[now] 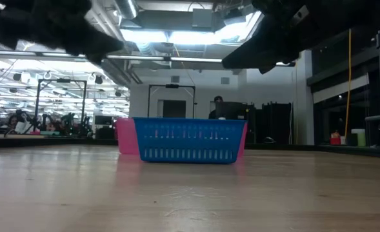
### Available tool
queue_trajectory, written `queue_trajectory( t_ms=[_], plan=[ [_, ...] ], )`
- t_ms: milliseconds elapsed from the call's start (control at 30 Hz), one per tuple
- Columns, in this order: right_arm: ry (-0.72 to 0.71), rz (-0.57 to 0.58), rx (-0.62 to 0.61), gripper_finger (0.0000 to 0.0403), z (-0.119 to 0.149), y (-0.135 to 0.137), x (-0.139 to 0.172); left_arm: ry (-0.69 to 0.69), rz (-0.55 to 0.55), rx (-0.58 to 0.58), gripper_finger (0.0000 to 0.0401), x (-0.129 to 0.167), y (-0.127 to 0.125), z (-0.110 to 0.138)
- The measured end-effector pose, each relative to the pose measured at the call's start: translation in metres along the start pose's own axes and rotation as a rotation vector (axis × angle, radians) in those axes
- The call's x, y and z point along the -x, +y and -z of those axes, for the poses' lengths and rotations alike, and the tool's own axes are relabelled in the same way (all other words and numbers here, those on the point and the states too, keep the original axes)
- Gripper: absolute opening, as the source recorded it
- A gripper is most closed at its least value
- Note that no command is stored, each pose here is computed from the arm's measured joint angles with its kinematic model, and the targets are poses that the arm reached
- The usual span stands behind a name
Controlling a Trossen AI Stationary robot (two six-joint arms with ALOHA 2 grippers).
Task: Pick and place items into bin
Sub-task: Return to Home Position
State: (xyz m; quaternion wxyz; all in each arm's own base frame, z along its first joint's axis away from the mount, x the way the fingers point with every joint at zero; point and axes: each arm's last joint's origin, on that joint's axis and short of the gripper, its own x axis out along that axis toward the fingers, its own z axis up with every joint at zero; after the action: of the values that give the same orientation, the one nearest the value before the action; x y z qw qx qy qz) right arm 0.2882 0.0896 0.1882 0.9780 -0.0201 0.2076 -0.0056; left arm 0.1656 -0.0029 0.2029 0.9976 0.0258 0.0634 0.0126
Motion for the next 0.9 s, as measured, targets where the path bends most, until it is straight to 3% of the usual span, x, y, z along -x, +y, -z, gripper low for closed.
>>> queue_trajectory(
  t_ms=[300, 667, 900],
  plan=[
    [-0.043, 0.001, -0.011, 0.0, -0.004, 0.0, 0.0, -0.14, -0.049, 0.014, 0.0001, 0.033, 0.01, 0.023],
    [-0.12, 0.086, -0.066, 0.0, -0.014, -0.023, -0.005, -0.164, -0.061, -0.003, 0.0001, 0.055, 0.009, 0.025],
    [-0.117, 0.05, -0.057, 0.0, -0.014, -0.028, -0.007, -0.196, -0.065, -0.007, 0.0001, 0.059, 0.009, 0.037]
  ],
)
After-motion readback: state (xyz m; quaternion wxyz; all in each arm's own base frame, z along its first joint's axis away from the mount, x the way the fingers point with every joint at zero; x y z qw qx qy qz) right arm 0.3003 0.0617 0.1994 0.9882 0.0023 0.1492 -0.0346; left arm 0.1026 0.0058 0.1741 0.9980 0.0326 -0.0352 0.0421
